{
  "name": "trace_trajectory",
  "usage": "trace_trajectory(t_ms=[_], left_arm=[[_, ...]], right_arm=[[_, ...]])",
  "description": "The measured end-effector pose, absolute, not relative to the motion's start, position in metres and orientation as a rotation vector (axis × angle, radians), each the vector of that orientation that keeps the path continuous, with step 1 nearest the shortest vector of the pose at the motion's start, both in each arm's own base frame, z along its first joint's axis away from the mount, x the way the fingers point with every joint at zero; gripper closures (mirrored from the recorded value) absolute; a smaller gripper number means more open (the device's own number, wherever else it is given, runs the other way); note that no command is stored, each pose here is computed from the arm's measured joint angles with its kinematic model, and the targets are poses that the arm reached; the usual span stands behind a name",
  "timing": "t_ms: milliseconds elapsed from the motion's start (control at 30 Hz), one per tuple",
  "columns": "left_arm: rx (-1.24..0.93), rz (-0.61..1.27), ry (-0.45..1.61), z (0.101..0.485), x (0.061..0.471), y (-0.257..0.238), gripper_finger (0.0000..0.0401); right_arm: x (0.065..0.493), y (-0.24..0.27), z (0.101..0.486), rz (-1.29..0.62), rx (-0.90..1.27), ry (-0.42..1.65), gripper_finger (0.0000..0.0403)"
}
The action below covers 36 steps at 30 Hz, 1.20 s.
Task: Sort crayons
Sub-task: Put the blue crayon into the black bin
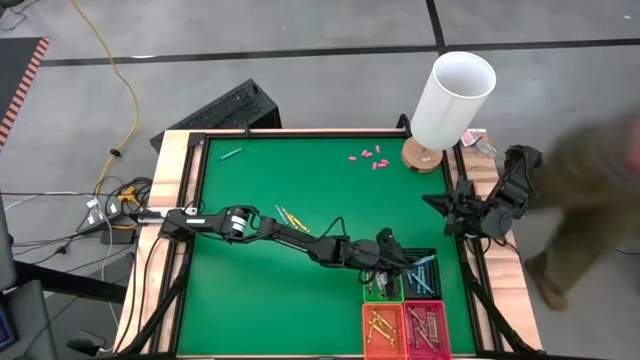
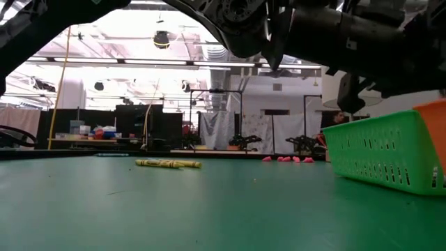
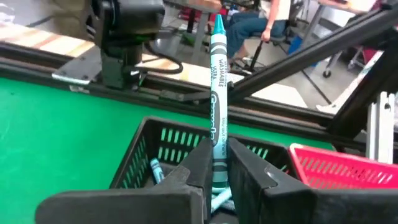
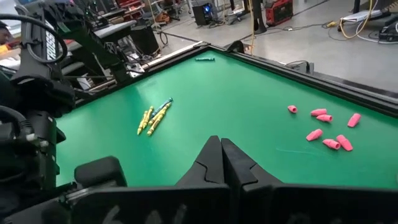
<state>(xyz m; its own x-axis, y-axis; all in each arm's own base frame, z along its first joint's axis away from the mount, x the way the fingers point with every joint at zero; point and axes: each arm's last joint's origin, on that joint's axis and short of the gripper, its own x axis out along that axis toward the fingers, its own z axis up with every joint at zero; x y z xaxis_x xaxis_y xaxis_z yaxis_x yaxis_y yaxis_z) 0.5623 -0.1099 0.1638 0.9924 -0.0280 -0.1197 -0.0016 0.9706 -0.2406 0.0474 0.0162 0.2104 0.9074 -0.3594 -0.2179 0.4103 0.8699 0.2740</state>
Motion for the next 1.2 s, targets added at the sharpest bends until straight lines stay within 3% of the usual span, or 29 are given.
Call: trace_trajectory(t_ms=[300, 600, 933, 1067, 1200], left_arm=[[-0.254, -0.093, 0.159, 0.161, 0.562, -0.112, 0.0321], [-0.284, -0.047, 0.281, 0.169, 0.557, -0.106, 0.0276], [-0.111, 0.041, 0.354, 0.283, 0.514, -0.083, 0.0293], [-0.041, 0.111, 0.406, 0.337, 0.477, -0.065, 0.0295], [-0.007, 0.296, 0.541, 0.376, 0.428, -0.04, 0.0295]], right_arm=[[0.05, 0.019, 0.21, -0.41, 0.297, 0.177, 0.0403], [0.05, 0.02, 0.21, -0.41, 0.3, 0.176, 0.0403], [0.05, 0.019, 0.21, -0.409, 0.3, 0.178, 0.0403], [0.05, 0.02, 0.209, -0.408, 0.3, 0.178, 0.0403], [0.05, 0.02, 0.209, -0.408, 0.3, 0.179, 0.0403]])
